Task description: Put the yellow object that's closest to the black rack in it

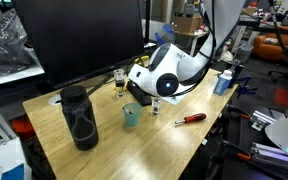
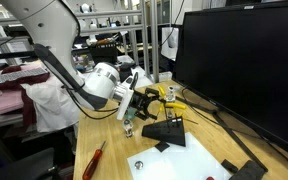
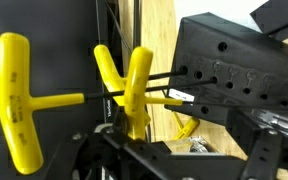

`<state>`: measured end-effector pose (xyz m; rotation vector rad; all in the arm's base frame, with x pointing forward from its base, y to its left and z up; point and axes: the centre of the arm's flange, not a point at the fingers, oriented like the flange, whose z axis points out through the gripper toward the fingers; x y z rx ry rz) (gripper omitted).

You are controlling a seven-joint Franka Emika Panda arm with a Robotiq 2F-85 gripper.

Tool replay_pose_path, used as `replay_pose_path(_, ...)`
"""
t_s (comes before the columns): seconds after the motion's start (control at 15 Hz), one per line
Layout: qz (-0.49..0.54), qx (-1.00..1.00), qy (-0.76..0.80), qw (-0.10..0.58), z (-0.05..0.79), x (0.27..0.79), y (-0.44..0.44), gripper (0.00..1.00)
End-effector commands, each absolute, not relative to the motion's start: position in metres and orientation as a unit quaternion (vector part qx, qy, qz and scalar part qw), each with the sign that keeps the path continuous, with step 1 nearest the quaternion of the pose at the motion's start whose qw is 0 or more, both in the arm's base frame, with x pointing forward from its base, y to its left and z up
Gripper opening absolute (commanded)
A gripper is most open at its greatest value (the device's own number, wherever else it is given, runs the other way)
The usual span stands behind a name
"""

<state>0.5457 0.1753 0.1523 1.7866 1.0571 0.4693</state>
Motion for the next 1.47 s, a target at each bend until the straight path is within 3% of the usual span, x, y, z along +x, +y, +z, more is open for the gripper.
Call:
replay_pose_path(0.0,0.201,0.750,0.433,0.458,0.148,0.550,0.175,1.00)
replay_pose_path(0.33,0.217,0.781,0.425,0.403,0.149,0.553,0.179,1.00)
replay_pose_path(1.07,0.255,0.763,0.404,0.435,0.149,0.555,0.177,1.00)
replay_pose_path(1.13,0.257,0.756,0.403,0.447,0.199,0.525,0.190,1.00)
replay_pose_path(1.4,0.296,0.748,0.380,0.457,0.257,0.510,0.201,1.00)
